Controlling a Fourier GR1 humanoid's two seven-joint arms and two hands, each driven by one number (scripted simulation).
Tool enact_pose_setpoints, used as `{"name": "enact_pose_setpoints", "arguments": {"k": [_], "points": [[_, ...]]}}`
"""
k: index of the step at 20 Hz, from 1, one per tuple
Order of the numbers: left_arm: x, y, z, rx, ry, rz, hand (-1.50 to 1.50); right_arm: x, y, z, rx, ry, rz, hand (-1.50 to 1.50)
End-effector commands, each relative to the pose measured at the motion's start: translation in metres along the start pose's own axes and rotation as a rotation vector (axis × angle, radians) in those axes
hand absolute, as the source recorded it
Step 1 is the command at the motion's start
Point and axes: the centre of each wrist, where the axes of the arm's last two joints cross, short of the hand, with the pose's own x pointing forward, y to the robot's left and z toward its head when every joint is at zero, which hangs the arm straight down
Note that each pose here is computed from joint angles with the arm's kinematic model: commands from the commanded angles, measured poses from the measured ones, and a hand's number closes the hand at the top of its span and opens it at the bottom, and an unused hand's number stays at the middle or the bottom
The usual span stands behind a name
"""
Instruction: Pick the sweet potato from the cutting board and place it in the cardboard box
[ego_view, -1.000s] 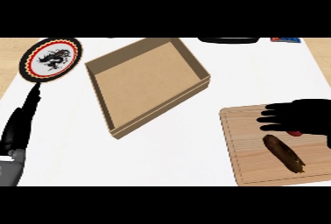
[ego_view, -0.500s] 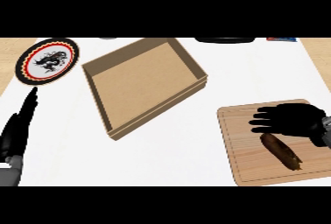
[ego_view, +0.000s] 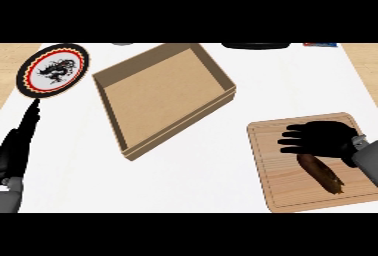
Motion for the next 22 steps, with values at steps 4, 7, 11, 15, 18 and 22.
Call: {"name": "enact_pose_setpoints", "arguments": {"k": [4,7,11,15,18,22], "points": [[0.005,0.009,0.01,0.002,0.009,-0.001,0.0,0.02,0.007,-0.003,0.022,-0.059,-0.024,-1.5],[0.004,0.002,-0.004,0.007,-0.011,0.004,0.0,0.024,0.033,0.007,0.022,-0.104,-0.035,-1.5],[0.01,0.003,-0.004,0.012,0.006,-0.005,0.0,0.048,0.017,0.003,-0.005,-0.146,-0.028,-1.5],[-0.004,0.004,0.006,0.011,0.0,0.004,0.0,0.051,0.012,0.004,0.055,-0.057,0.028,-1.5],[-0.002,0.002,-0.005,0.007,-0.01,-0.004,0.0,0.046,0.025,0.003,0.078,-0.012,0.05,-1.5],[-0.004,0.004,0.005,-0.004,-0.005,0.023,0.0,0.037,0.022,-0.008,0.074,0.039,0.027,-1.5]]}}
